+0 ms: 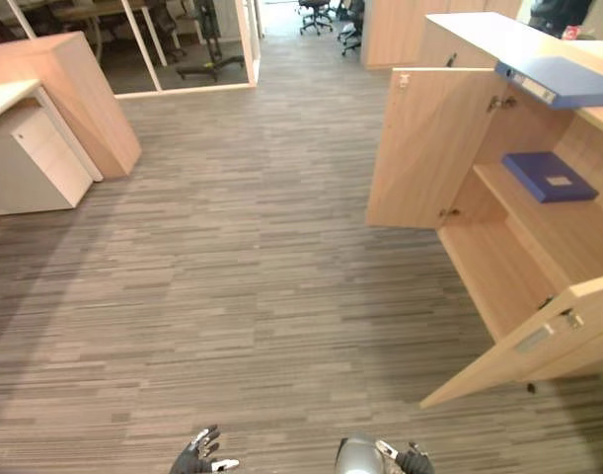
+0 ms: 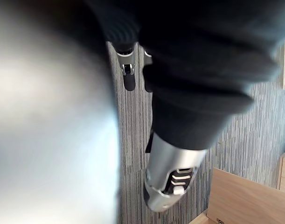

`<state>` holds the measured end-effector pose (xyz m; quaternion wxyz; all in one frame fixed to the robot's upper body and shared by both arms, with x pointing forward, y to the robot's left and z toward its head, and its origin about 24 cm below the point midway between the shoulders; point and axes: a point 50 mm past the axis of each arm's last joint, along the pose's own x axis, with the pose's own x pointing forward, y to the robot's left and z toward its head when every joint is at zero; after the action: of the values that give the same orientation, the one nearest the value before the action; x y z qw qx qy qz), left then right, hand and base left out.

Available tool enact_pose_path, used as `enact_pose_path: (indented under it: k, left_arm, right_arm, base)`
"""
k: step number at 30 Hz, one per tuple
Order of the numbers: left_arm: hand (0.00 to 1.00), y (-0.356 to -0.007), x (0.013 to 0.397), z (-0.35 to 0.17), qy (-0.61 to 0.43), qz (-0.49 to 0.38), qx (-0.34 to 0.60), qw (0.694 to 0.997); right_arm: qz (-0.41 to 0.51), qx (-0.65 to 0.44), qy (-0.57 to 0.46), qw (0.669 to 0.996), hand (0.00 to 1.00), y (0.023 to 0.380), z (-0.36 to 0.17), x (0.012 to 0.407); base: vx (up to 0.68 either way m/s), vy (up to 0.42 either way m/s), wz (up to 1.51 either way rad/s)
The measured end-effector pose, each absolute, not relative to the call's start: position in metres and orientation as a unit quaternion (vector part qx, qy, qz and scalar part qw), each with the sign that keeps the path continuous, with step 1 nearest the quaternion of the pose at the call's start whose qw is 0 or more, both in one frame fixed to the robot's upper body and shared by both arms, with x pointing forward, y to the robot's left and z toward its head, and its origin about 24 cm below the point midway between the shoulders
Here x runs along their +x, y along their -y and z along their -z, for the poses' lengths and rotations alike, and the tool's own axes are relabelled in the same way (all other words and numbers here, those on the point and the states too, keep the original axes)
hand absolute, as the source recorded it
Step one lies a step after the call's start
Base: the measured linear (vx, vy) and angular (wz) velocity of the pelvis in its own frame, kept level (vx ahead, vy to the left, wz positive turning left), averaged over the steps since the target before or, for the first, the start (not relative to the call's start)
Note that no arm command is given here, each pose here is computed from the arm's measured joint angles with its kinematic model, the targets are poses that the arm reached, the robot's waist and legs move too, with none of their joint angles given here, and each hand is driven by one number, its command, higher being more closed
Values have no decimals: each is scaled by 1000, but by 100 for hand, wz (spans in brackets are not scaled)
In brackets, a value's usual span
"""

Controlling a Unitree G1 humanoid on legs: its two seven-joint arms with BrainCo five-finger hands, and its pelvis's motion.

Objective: Walk over to the cabinet, pick up the folder, carry it to the office cabinet, place the folder inside the office cabinet, then close the office cabinet door

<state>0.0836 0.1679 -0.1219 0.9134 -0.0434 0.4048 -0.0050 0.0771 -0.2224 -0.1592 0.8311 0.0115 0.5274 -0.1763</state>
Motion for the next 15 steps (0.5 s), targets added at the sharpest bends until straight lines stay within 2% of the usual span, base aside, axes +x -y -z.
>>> enact_pose_path:
  k: [2,7,12,15]
  left_arm:
    - [0,-166,93,121,-396,10,-43,917]
    - [0,-129,110,115,-369,33,-80,925]
    - [0,-139,116,110,-356,19,-75,931]
    - [0,-147,121,103,-340,2,-76,937]
  right_arm:
    - [177,16,-531,828,0,220,160,74]
    - [176,17,-532,828,0,219,160,76]
    - [221,60,-537,812,0,221,162,56]
    - [241,64,-537,806,0,228,161,52]
  base:
    - [336,-332,3]
    - [410,-304,12]
    - [393,-212,32]
    - [372,-85,-26]
